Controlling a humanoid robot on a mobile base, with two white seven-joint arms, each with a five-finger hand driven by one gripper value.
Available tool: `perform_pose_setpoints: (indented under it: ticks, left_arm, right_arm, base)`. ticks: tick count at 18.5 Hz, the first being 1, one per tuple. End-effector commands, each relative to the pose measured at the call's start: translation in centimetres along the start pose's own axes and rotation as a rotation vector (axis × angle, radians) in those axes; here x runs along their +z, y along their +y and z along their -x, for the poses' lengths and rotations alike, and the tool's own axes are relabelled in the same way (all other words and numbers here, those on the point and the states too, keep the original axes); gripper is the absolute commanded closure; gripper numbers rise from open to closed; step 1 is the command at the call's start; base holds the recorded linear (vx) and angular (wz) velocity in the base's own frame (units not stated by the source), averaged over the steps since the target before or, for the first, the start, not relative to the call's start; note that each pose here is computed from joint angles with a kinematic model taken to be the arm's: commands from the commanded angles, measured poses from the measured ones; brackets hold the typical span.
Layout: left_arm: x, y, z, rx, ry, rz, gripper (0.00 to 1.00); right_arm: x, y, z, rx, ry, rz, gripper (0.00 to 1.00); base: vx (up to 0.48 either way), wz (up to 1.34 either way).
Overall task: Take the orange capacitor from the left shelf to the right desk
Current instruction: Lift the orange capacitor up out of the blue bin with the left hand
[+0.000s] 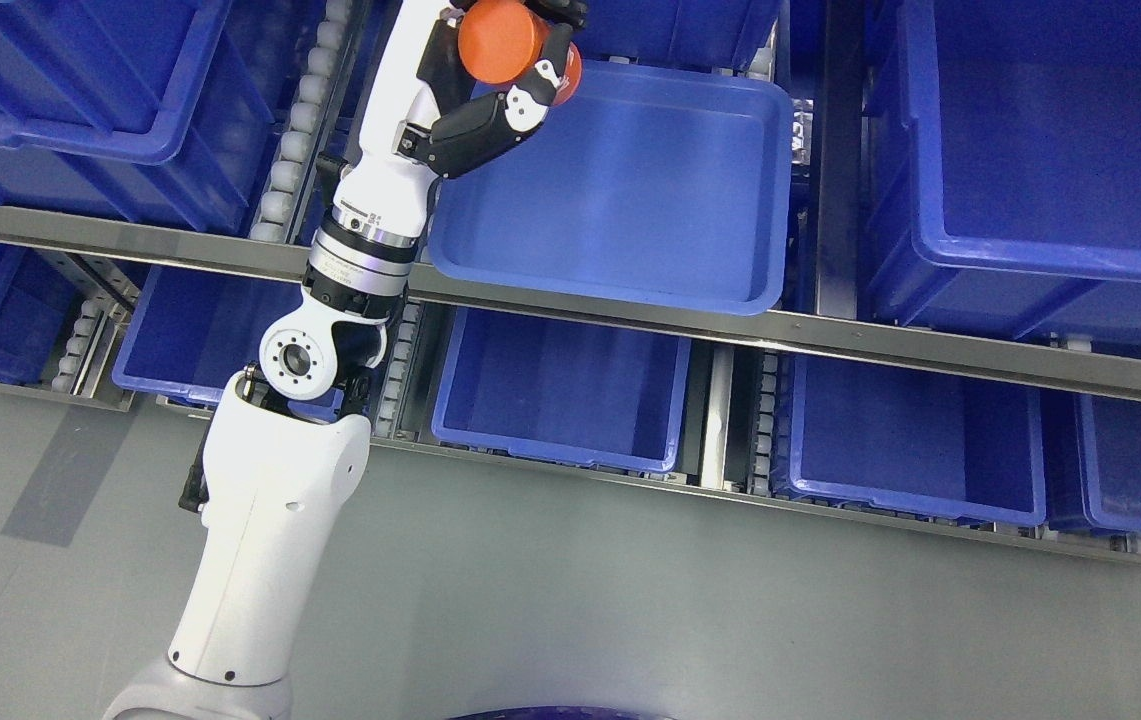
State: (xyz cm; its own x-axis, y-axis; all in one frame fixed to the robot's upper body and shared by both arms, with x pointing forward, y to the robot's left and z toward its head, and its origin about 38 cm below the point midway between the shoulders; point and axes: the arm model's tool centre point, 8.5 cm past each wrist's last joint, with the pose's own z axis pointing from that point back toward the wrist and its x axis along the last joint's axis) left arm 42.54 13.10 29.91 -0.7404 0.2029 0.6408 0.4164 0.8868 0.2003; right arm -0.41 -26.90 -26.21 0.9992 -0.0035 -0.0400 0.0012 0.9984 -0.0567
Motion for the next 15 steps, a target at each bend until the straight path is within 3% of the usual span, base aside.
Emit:
perform_pose_setpoints:
  ticks: [1, 12, 15]
  left_arm:
    - [0.1, 0.4, -0.7, -0.019, -0.018, 0.008, 0.98]
    - [-0.3, 0.3, -0.9, -0.02, -0.027, 0.016, 0.98]
    - [-0.3, -1.5, -1.2, -0.007, -0.077, 0.058, 0.98]
  right_arm:
    - [0.0, -1.1, 1.4, -0.011, 0.01, 0.017, 0.0]
    - [0.0, -1.1, 1.4, -0.011, 0.01, 0.017, 0.0]
    - [0.0, -1.1, 1.4, -0.011, 0.01, 0.017, 0.0]
  base:
    - [-0.128, 0.13]
    - [-0.044, 0.01]
    - [-0.055, 0.17]
